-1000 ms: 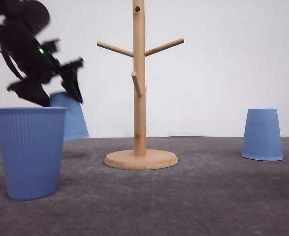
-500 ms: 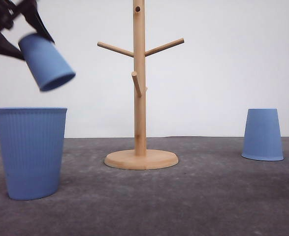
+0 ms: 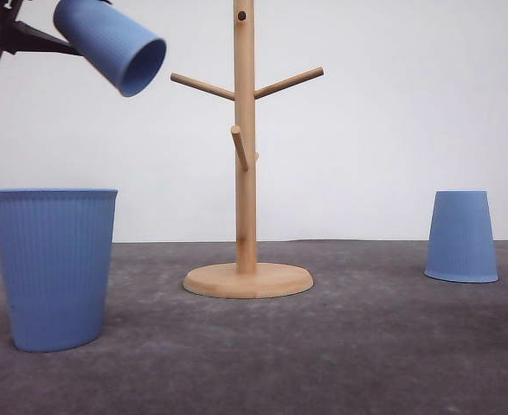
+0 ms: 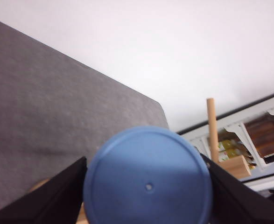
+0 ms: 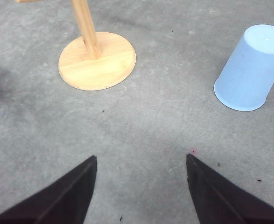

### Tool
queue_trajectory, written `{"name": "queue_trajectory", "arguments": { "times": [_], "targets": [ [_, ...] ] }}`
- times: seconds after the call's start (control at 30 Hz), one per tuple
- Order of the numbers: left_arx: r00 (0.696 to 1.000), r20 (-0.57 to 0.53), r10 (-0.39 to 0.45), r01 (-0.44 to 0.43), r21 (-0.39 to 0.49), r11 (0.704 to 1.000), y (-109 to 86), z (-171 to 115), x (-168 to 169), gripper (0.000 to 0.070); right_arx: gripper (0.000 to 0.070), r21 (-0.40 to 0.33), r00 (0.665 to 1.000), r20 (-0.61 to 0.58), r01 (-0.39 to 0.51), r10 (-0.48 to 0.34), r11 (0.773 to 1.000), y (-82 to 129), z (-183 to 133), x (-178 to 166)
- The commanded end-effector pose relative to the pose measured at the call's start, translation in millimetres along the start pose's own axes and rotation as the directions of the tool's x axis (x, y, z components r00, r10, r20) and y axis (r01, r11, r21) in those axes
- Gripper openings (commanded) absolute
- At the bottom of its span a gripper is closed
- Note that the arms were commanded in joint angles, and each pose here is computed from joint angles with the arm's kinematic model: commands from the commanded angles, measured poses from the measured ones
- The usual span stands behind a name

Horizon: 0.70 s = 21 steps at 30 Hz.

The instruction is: Place three cups

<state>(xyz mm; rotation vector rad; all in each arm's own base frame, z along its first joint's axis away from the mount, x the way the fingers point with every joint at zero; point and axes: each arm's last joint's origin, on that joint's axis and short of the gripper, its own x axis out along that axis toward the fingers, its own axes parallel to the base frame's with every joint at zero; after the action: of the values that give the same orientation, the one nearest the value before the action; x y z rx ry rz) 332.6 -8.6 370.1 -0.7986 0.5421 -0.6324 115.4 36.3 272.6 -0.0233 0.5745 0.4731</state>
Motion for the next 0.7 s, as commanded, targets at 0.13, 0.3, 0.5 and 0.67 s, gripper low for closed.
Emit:
{"name": "queue_trajectory", "arguments": {
  "times": [0.13,0.3,0.5,0.67],
  "targets": [
    [0.999,-0.026,-0.023,0.022,-0.008,1.0,-2.4,-2.6,20.7,0.0353,0.0384,-0.002,1.0,0.032,0.001,-0.001,1.0,0.9,6.5,-2.9],
    [0.997,-0.067,-0.032,0.03,-0.028,0.999,1.9,-10.9,41.9,0.0353,0.0384,-0.002,1.0,0.032,0.001,-0.001,1.0,0.9,6.5,-2.9],
    [0.997,-0.082,-0.014,0.011,-0.029,1.0,4.8,-19.8,60.9,0.0352,0.0384,-0.002,1.0,0.032,0.001,-0.001,1.0,0.9,6.5,-2.9],
    [0.995,-0.102,-0.01,0.006,-0.043,0.999,8.1,-25.2,71.4,0.0352,0.0384,-0.002,1.0,0.032,0.001,-0.001,1.0,0.9,6.5,-2.9]
  ]
}}
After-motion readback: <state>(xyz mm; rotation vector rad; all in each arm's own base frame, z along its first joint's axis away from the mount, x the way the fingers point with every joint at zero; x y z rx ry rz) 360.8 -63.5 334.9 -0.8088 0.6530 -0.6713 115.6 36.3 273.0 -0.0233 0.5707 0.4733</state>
